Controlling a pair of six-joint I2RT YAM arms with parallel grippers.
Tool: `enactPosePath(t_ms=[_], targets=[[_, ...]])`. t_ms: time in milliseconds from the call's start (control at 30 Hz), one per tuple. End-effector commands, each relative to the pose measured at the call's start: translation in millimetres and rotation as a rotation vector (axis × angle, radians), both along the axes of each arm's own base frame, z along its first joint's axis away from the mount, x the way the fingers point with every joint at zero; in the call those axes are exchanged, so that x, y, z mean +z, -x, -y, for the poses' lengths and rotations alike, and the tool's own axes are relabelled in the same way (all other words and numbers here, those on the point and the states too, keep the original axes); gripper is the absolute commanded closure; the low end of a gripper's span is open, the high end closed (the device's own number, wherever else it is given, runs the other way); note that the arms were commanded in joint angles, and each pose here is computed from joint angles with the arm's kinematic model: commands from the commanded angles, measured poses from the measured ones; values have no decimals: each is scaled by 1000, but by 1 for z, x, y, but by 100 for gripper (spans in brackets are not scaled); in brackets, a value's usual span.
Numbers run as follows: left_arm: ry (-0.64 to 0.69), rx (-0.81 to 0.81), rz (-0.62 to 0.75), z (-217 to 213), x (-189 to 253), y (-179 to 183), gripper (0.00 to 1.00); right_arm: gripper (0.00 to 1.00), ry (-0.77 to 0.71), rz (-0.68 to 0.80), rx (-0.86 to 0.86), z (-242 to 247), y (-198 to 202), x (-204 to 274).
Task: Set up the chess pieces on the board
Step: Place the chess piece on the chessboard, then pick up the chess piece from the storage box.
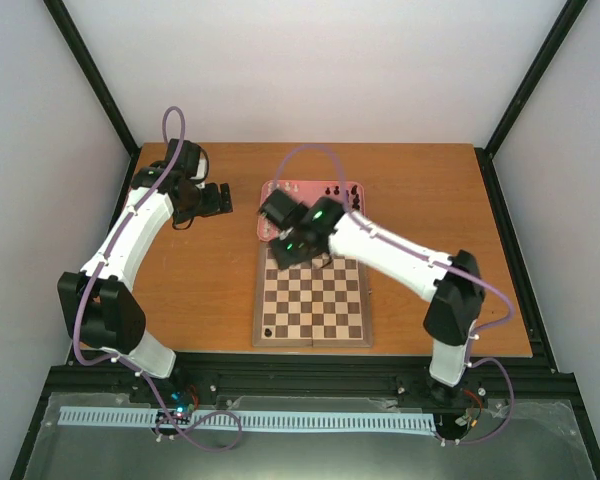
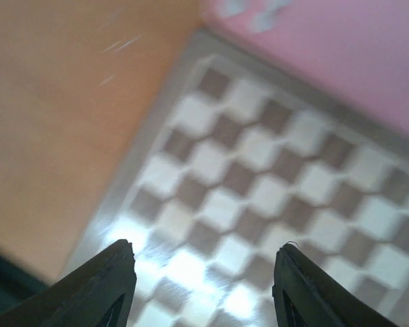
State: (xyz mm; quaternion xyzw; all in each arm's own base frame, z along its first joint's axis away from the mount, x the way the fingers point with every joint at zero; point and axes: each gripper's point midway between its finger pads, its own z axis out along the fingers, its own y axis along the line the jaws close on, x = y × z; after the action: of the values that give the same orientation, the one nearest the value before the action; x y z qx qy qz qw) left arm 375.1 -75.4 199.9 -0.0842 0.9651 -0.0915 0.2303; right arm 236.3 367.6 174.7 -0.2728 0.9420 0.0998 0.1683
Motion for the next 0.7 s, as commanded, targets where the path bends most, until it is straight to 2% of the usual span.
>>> enactPosePath(t_ms=[0, 133, 300, 467, 667], targets=[[-1, -16, 42, 0, 13, -2, 0, 45, 42, 67, -284, 83, -78, 5], [-4, -15, 33, 0, 10, -2, 0, 47, 93, 99, -428, 136, -132, -8], [-23, -9, 23, -4, 7, -2, 0, 48, 142, 89, -500, 176, -174, -36], [-43, -7, -9, -6, -2, -3, 0, 51, 143, 48, -514, 192, -196, -64], [-55, -7, -29, -7, -10, -7, 0, 59, 124, 29, -535, 199, -219, -84]])
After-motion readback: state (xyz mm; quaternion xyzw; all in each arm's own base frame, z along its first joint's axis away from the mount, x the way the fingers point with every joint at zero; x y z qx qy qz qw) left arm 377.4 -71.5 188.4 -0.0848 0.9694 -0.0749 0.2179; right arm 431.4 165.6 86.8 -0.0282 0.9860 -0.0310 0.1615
